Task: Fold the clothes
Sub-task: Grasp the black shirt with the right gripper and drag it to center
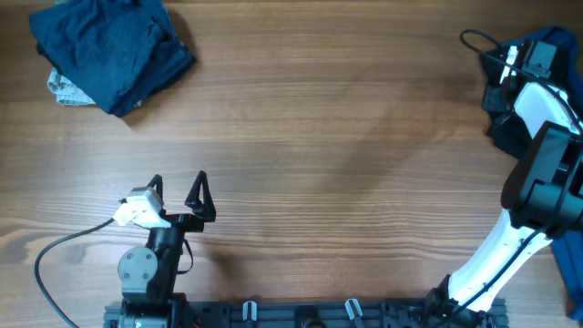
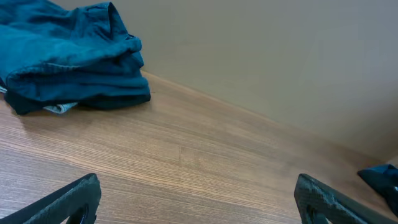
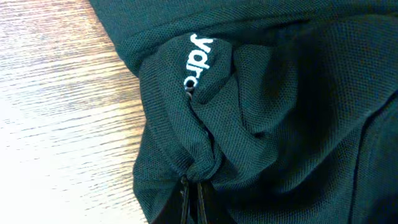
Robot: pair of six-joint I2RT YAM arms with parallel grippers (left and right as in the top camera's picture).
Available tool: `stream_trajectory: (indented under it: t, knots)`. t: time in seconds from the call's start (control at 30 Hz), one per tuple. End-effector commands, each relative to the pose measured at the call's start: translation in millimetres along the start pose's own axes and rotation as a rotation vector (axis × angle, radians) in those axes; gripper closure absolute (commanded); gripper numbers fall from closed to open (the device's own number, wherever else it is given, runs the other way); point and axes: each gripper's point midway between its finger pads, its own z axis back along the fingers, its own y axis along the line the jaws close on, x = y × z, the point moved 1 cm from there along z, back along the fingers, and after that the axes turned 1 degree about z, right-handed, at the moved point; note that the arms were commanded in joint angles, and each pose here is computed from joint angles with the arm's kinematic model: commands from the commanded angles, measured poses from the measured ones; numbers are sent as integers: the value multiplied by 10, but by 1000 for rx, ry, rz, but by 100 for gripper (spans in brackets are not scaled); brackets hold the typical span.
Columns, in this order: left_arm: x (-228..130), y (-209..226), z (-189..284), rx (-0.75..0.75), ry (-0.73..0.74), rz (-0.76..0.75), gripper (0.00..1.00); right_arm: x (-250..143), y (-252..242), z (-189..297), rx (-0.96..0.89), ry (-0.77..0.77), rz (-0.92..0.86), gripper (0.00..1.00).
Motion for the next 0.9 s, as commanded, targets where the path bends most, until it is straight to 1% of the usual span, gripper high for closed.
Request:
stream_trajectory:
  t: [0.0,0.23,0.33,0.47,0.63,0.7,0.77,0.87]
  knots:
    - [-3,32,2,13,-4,-15,0,89,18,97,35,-35,-69,96]
    - [-5,33,1,14,-3,-15,0,562,75,836,173,-224,-121,95]
    - [-3,32,2,13,-4,-15,0,729,205,1244,293,-303,-148,96]
    - [-5,33,1,14,-3,-15,0,834,432,1632,417,-358,-154,96]
    - [-3,32,2,13,-4,-15,0,858,1092,2152,584,-381,-93,96]
    - [-3,32,2,13,-4,-15,0,803,1634,2448,725,-372,-42,96]
    - [-3,32,2,13,-4,-15,0,747,1921,2571,781,-356,-20,96]
    - [-3,32,2,13,-4,-15,0,574,2538,2858,882,-332,57,96]
